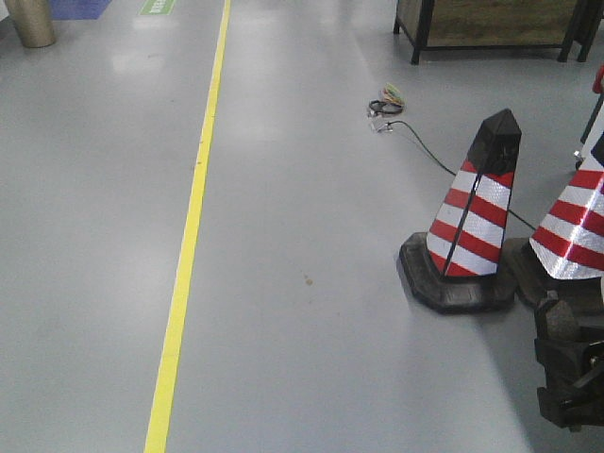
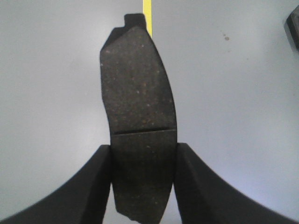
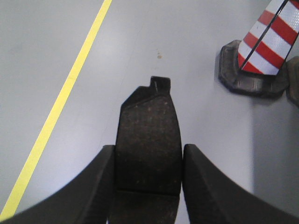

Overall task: Move and align brake pads A on conveyor
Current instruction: 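Drive along the yellow-lined aisle past the red-white cones, then drive up to the black conveyor belt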

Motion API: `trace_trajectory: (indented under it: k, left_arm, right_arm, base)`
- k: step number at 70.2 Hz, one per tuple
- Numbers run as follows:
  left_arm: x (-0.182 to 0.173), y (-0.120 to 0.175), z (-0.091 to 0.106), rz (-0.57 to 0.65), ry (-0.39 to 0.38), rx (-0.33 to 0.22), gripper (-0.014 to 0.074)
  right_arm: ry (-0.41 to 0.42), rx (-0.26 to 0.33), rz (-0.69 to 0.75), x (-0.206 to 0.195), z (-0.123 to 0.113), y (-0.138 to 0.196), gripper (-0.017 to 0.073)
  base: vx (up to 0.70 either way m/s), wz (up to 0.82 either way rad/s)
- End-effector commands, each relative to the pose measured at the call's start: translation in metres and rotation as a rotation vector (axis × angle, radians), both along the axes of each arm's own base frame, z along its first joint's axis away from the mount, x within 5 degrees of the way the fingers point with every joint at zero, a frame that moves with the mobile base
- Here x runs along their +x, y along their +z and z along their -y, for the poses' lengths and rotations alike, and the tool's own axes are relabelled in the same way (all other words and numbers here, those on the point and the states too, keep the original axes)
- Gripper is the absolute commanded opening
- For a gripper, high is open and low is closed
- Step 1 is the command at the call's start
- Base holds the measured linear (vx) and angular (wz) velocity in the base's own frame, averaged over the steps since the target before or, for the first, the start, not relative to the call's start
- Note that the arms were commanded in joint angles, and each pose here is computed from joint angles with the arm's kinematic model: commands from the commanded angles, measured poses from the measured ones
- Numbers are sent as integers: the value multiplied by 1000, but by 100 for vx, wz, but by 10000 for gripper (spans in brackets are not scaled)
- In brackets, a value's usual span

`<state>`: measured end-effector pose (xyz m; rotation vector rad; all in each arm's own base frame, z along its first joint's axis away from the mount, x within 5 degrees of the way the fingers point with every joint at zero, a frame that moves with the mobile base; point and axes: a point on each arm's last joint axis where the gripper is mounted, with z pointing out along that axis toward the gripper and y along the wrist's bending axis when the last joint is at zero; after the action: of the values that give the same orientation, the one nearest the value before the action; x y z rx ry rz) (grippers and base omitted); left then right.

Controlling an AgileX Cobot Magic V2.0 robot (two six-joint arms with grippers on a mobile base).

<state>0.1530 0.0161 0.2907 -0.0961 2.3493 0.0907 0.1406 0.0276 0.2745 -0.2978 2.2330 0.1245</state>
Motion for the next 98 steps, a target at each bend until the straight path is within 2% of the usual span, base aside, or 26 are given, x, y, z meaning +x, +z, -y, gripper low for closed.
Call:
trace_trajectory:
  k: [1,47,98]
  left_arm:
    - [5,17,0,113,-2,5,192]
    - [5,17,0,114,-2,5,192]
    - [5,17,0,113,-2,5,192]
  right_arm:
    - [-12,14,114,5,1,17,-3]
    - [-13,14,116,5,1,17,-3]
    - [-13,14,116,5,1,17,-3]
  base:
    - [57,-9]
    - [54,-14]
    - [42,-59]
